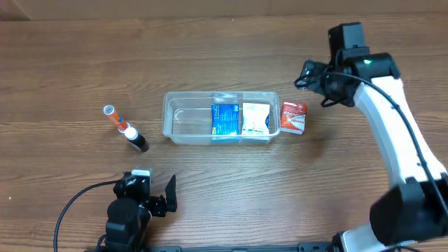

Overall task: Pack container
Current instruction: 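Place the blue box into the container beside the white box, then grasp the red Panadol box with the right gripper, then lower the red box into the container's left end and release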

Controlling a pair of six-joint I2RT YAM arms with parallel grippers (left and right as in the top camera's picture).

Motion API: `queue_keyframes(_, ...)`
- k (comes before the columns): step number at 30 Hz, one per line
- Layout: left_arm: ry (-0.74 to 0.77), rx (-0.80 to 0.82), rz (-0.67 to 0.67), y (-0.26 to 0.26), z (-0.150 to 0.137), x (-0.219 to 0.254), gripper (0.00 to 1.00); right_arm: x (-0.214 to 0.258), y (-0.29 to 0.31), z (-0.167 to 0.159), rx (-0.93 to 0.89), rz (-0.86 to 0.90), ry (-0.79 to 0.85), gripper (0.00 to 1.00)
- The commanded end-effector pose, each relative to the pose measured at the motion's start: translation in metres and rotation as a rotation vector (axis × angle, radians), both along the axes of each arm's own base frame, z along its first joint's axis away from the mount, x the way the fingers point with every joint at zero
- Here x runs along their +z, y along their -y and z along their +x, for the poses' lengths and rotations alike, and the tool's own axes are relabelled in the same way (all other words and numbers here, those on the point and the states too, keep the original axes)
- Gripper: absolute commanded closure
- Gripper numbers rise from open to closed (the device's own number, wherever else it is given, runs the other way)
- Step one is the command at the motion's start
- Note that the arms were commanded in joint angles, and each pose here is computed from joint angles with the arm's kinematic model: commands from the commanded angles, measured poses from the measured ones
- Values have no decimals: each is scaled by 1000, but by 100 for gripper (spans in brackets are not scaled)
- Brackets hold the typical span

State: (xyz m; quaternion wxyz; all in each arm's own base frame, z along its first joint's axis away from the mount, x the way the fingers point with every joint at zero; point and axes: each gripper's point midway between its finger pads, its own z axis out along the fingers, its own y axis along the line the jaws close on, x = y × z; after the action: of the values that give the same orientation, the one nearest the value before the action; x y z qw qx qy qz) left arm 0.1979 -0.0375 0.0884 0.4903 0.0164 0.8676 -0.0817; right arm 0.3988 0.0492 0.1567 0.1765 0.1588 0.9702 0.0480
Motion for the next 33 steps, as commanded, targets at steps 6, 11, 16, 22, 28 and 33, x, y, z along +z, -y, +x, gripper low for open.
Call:
queue_keyframes(6, 11, -13, 17, 1, 0, 0, 0, -109, -23, -8, 108, 36, -205, 2)
queue_keyframes(11, 11, -13, 17, 1, 0, 0, 0, -139, -22, -12, 102, 33, -241, 2)
queue_keyframes(16, 11, -13, 17, 1, 0, 0, 0, -161, -20, -15, 59, 35, -241, 16)
queue_keyframes(22, 11, -13, 17, 1, 0, 0, 0, -125, 1, -13, 22, -71, -204, 25)
queue_keyframes(28, 11, -13, 17, 1, 0, 0, 0, 6, -8, -24, 49, -44, -17, 29)
queue_keyframes(33, 11, -13, 17, 1, 0, 0, 0, 65, -94, -40, 261, 116, 169, 33)
